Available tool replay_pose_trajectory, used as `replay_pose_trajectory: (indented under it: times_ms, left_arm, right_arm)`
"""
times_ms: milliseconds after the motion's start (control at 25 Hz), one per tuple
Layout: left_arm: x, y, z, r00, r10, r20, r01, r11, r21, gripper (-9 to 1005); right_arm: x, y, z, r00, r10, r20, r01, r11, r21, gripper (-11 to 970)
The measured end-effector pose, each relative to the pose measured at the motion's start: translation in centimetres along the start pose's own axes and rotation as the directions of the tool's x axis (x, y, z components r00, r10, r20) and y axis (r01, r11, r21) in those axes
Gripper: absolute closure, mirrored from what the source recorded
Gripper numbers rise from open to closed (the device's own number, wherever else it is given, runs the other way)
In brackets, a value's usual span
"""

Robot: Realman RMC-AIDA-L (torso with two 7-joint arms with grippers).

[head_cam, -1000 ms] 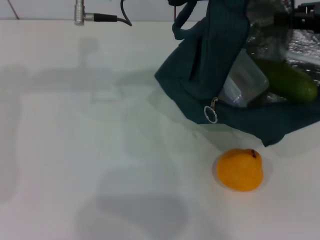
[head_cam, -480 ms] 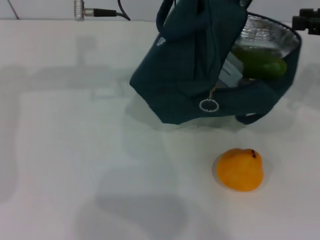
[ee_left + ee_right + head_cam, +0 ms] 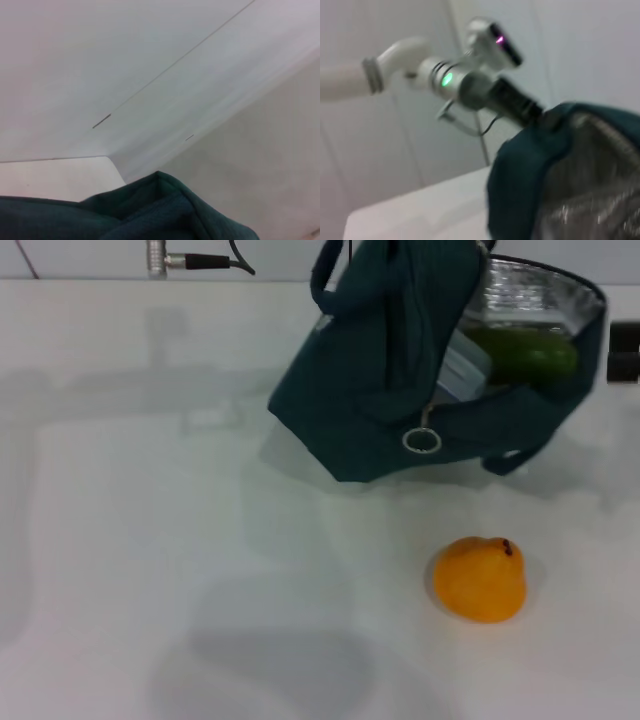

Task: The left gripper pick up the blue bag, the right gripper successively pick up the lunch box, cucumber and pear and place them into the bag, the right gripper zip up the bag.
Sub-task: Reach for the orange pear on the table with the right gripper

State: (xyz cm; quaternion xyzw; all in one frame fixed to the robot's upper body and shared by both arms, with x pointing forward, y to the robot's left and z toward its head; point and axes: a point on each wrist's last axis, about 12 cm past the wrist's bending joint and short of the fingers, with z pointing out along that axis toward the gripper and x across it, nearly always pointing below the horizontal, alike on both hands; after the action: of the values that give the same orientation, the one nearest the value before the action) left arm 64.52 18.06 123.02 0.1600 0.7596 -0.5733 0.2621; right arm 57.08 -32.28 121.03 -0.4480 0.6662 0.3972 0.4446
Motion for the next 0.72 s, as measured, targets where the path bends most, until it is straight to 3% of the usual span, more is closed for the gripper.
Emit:
replay_pose_trajectory:
  times_ms: [160,280,720]
  left_arm:
    - [0.0,0.0,0.0,1.000,0.004,0.002,-0.004,1.000,-0.001,950]
    - [-0.1,0.1,0.0,1.000,0.004,0.010,-0.004,1.000,-0.007,950]
    - [0.1,0.2,-0.1,1.000,0.012,0.016,-0.012,1.000,-0.008,950]
  right_arm:
    - [1.6,1.1,0.2,0.995,-0.083,-0.058,0.077,0.992,-0.098,575]
    - [2.8,1.8,1.0,0.987,-0.100,-0.126,0.077,0.982,-0.172,577]
    - [4.4,1.8,4.7,0.955,-0.130,-0.269,0.071,0.974,-0.217,580]
